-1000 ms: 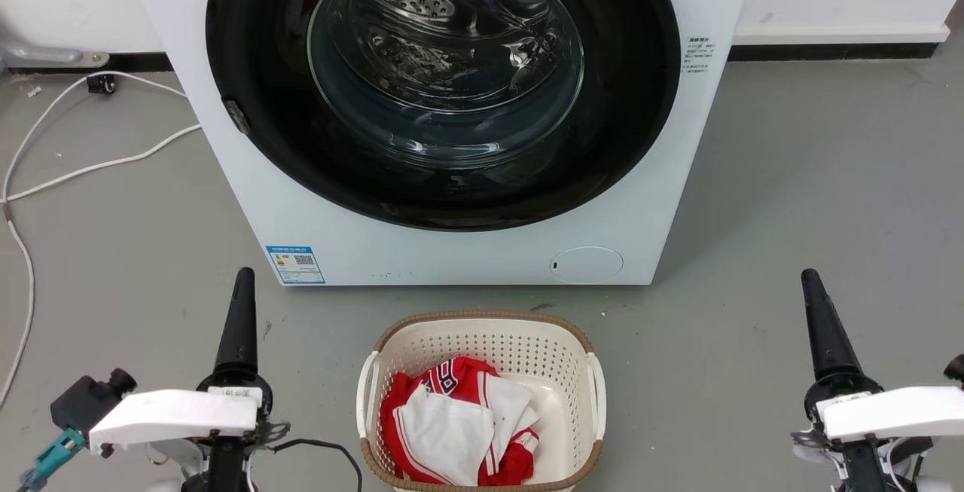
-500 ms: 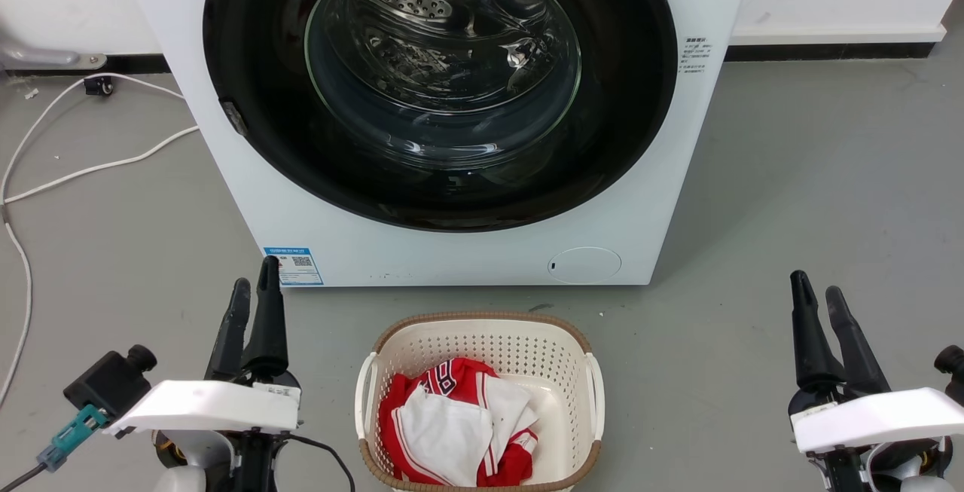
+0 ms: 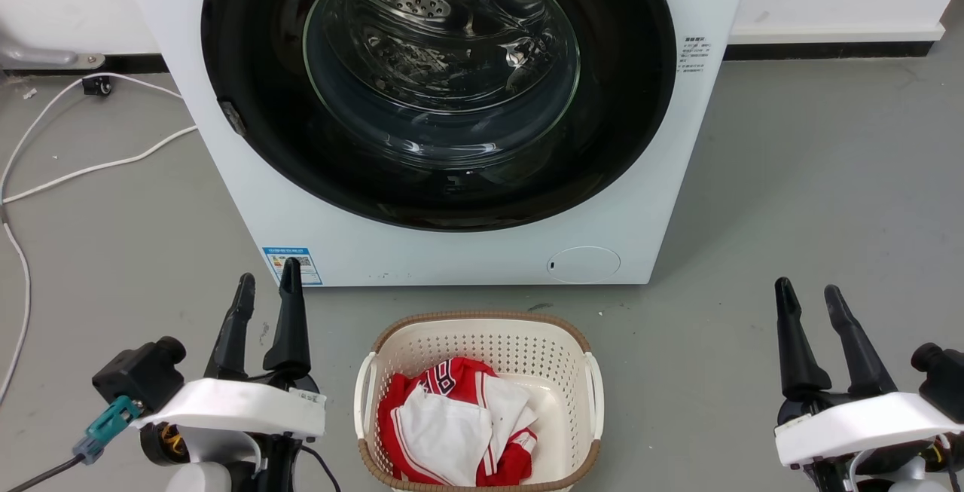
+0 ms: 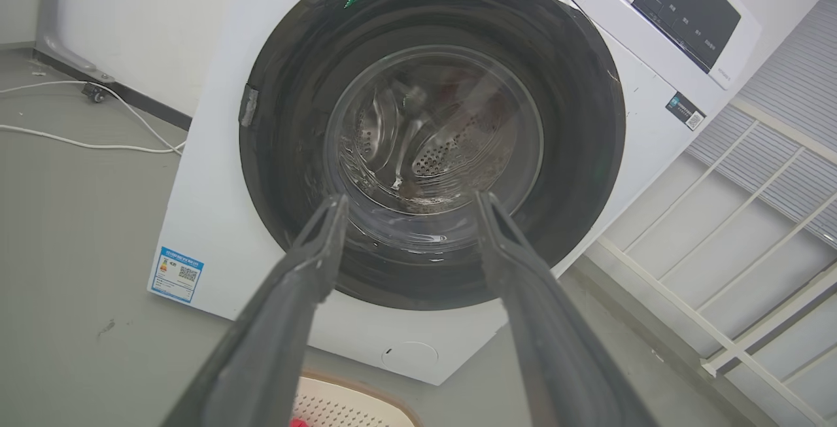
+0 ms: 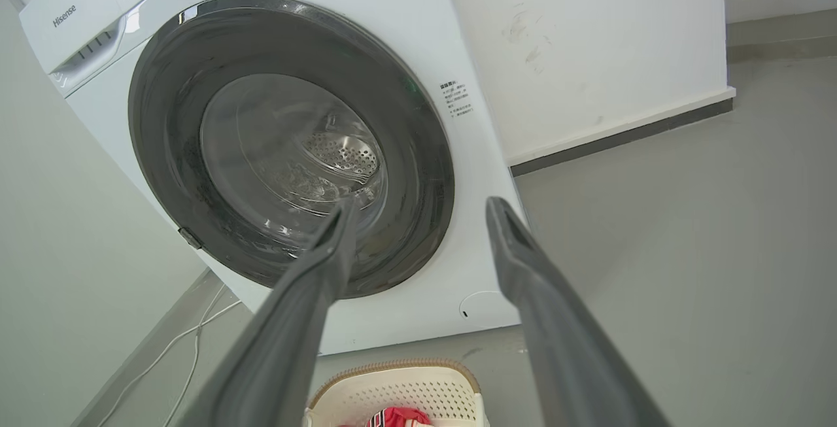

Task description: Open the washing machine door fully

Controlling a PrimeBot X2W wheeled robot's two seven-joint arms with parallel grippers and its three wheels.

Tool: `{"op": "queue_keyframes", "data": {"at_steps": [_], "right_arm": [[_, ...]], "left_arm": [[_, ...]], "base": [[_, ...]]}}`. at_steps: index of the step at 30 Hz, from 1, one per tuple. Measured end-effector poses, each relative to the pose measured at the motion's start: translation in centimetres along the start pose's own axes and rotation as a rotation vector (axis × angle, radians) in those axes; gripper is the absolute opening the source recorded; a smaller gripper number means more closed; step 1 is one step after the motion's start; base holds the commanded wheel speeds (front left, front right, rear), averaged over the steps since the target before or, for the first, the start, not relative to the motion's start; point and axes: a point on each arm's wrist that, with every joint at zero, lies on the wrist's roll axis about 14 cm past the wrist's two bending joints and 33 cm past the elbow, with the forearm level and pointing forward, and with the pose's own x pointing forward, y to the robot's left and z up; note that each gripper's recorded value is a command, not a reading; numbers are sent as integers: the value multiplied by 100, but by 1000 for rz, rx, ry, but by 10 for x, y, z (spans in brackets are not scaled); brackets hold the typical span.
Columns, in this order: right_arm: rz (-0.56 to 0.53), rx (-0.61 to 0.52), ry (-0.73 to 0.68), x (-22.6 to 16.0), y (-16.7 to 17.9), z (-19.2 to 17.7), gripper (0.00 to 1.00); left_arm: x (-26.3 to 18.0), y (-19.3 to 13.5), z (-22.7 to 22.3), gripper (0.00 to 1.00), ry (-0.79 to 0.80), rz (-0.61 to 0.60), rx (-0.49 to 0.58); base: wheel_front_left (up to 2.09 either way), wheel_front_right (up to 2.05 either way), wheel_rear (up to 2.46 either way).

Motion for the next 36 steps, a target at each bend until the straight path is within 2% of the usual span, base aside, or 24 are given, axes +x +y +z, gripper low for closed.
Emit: {"op": "queue_keyframes", "data": {"at_steps": [20, 36], "right_arm": [[42, -250, 42, -3, 9, -7, 100], [51, -391, 60, -5, 9, -9, 100]], "left_arm": [[0, -8, 0, 100, -14, -34, 264], [-3, -11, -3, 100, -22, -52, 431]], "base": [[0, 0, 0], [0, 0, 0]]}}
